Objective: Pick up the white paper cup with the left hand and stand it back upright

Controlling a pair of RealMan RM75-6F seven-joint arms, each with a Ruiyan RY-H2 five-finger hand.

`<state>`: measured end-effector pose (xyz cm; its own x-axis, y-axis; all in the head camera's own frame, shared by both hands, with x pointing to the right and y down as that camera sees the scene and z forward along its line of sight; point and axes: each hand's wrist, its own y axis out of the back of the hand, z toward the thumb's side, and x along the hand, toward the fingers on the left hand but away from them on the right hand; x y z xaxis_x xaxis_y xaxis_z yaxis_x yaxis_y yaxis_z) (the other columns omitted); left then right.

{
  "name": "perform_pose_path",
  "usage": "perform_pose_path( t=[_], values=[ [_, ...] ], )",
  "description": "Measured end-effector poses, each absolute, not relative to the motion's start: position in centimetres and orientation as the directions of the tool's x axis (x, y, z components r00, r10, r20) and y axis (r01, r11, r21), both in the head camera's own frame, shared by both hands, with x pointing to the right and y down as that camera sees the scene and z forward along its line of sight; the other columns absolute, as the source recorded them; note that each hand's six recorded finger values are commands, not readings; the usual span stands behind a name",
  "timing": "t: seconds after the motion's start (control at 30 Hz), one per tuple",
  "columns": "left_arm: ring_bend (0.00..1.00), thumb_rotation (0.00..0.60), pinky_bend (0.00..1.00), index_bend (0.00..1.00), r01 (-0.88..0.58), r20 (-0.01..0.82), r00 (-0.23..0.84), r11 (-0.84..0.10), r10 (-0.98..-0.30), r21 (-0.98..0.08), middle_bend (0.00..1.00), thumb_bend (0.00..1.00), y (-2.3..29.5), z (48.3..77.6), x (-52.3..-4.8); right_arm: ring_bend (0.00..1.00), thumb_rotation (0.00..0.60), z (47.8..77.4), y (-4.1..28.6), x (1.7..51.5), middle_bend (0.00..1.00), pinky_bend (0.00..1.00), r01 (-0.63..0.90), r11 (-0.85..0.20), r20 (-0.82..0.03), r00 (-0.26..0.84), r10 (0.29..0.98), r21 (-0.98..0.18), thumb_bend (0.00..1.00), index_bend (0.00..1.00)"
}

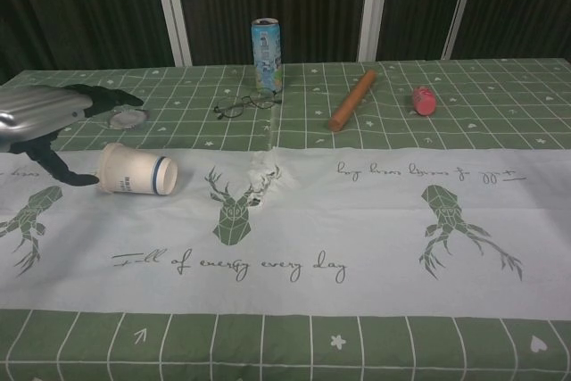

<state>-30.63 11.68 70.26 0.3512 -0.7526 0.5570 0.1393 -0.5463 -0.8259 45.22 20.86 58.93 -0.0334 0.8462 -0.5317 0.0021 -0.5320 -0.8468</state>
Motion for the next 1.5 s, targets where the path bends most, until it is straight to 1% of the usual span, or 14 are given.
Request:
perform_pose_path(
  t=[0.1, 0.17, 0.3, 0.4, 0.57, 0.8, 1.2, 1.3, 1.47, 1.5],
  values=[
    [0.0, 0.6, 0.01, 0.0, 0.229, 0.569, 0.318, -0.521, -0.759, -0.823, 0.0, 0.2, 12.2, 70.0, -30.1, 0.0, 0.6, 58.9, 20.9, 45.3, 0.0, 0.0, 0.006, -0.531, -0.531, -0.033, 0.847, -0.847, 0.0, 0.0],
    [0.0, 0.6, 0.01, 0.0, 0.263, 0.58, 0.291, -0.519, -0.761, -0.813, 0.0, 0.2, 12.4, 70.0, -29.8, 0.0, 0.6, 58.9, 20.9, 45.3, 0.0, 0.0, 0.007, -0.531, -0.531, -0.034, 0.847, -0.847, 0.0, 0.0],
    [0.0, 0.6, 0.01, 0.01, 0.304, 0.611, 0.228, -0.541, -0.758, -0.784, 0.0, 0.19, 13.1, 70.4, -29.2, 0.0, 0.6, 58.8, 21.0, 45.5, 0.0, 0.0, 0.011, -0.53, -0.53, -0.038, 0.847, -0.848, 0.0, 0.0],
    [0.0, 0.6, 0.01, 0.0, 0.32, 0.624, 0.208, -0.551, -0.753, -0.771, 0.0, 0.2, 13.4, 70.9, -28.1, 0.0, 0.6, 58.8, 21.0, 45.6, 0.0, 0.0, 0.012, -0.532, -0.532, -0.039, 0.846, -0.847, 0.0, 0.0],
    [0.0, 0.6, 0.01, 0.0, 0.335, 0.634, 0.192, -0.557, -0.749, -0.76, 0.0, 0.19, 13.5, 71.6, -25.8, 0.0, 0.6, 58.8, 21.0, 45.7, 0.0, 0.0, 0.014, -0.532, -0.532, -0.04, 0.846, -0.847, 0.0, 0.0],
    [0.0, 0.6, 0.01, 0.0, 0.335, 0.637, 0.184, -0.562, -0.748, -0.756, 0.0, 0.19, 13.3, 72.2, -23.9, 0.0, 0.6, 58.8, 20.9, 45.8, 0.0, 0.0, 0.011, -0.534, -0.534, -0.042, 0.844, -0.845, 0.0, 0.0],
    [0.0, 0.6, 0.01, 0.01, 0.354, 0.654, 0.157, -0.576, -0.74, -0.737, 0.01, 0.2, 12.6, 73.9, -23.3, 0.0, 0.6, 58.9, 20.9, 46.1, 0.0, 0.0, 0.014, -0.537, -0.537, -0.047, 0.842, -0.843, 0.0, 0.0],
    [0.0, 0.6, 0.01, 0.03, 0.353, 0.656, 0.154, -0.579, -0.739, -0.735, 0.03, 0.2, 12.5, 74.2, -23.4, 0.0, 0.6, 58.9, 20.9, 46.0, 0.0, 0.0, 0.016, -0.537, -0.537, -0.048, 0.842, -0.843, 0.0, 0.0],
    [0.01, 0.6, 0.01, 0.09, 0.348, 0.656, 0.16, -0.579, -0.738, -0.737, 0.1, 0.2, 12.3, 74.7, -23.3, 0.0, 0.6, 59.0, 20.9, 46.1, 0.0, 0.0, 0.014, -0.541, -0.541, -0.048, 0.84, -0.841, 0.0, 0.0],
    [0.01, 0.6, 0.01, 0.09, 0.347, 0.654, 0.162, -0.578, -0.739, -0.738, 0.1, 0.2, 12.2, 74.8, -23.3, 0.0, 0.6, 59.1, 20.9, 46.1, 0.0, 0.0, 0.015, -0.541, -0.541, -0.049, 0.84, -0.841, 0.0, 0.0]
  ],
)
